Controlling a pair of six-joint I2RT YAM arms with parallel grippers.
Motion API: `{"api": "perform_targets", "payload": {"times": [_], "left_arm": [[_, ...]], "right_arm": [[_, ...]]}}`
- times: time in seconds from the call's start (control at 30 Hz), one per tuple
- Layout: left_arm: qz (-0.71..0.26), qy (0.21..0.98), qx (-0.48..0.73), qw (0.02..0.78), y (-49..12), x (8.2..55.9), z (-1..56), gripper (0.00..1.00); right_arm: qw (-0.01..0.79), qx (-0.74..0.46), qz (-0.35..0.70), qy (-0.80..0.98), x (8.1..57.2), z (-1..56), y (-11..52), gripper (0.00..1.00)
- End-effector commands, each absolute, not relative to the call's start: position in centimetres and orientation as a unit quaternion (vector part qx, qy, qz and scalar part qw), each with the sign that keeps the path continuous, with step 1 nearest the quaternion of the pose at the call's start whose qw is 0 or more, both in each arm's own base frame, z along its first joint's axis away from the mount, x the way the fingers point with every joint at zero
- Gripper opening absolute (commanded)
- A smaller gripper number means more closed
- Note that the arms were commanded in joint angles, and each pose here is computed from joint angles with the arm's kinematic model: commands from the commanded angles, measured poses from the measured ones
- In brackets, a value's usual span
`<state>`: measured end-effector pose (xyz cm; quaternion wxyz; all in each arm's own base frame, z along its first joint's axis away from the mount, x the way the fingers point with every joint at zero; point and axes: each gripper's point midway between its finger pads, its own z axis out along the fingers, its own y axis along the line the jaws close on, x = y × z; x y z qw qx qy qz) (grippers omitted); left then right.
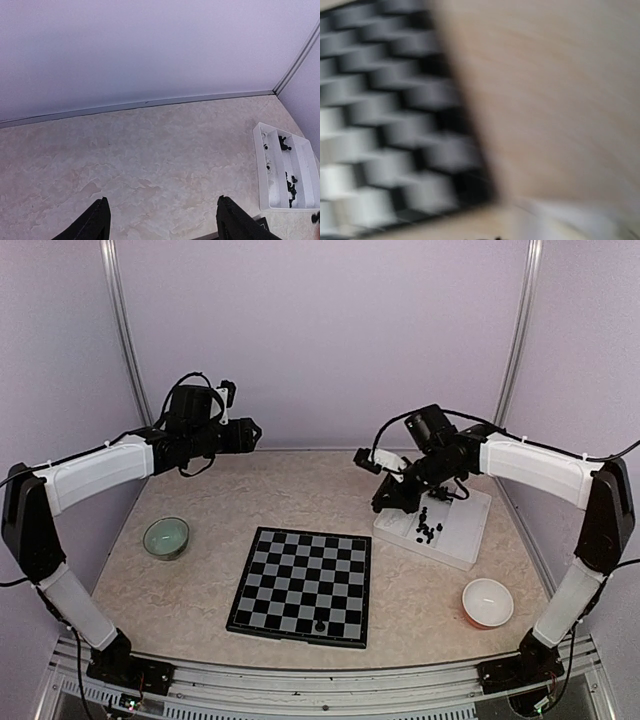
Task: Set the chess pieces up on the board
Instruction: Pick up the bishop from the storage box, then place the bishop on f8.
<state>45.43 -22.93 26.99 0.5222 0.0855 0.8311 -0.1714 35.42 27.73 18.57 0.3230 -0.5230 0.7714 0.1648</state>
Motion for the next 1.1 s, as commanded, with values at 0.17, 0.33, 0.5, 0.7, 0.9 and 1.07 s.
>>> {"api": "perform_targets", "payload": {"times": [0.17, 0.33, 0.5, 0.7, 0.9, 1.07], "left_arm": [[-0.154, 0.818, 0.063, 0.55, -20.4, 46.5, 29.5, 0.72], [-0.163, 0.818, 0.064, 0.548, -20.6, 46.4, 29.6, 0.72], [-0.169, 0.817, 0.065, 0.548, -20.8, 46.3, 29.8, 0.73], [-0.175, 0.814, 0.063, 0.55, -20.7, 46.3, 30.2, 0.72], [-0.182, 0.814, 0.06, 0.549, -20.5, 46.4, 30.3, 0.73], [-0.184, 0.813, 0.058, 0.549, -20.4, 46.4, 30.4, 0.73]], "right_arm": [[0.193, -0.715, 0.251, 0.624, 19.7, 15.0, 41.2, 0.0], [0.16, -0.754, 0.251, 0.585, 15.3, 13.4, 45.9, 0.0], [0.147, -0.777, 0.222, 0.571, 13.9, 11.1, 48.0, 0.0], [0.127, -0.785, 0.206, 0.57, 13.2, 8.3, 49.1, 0.0], [0.128, -0.776, 0.204, 0.583, 13.9, 7.3, 50.3, 0.0], [0.129, -0.771, 0.207, 0.588, 14.2, 7.0, 51.4, 0.0]]}}
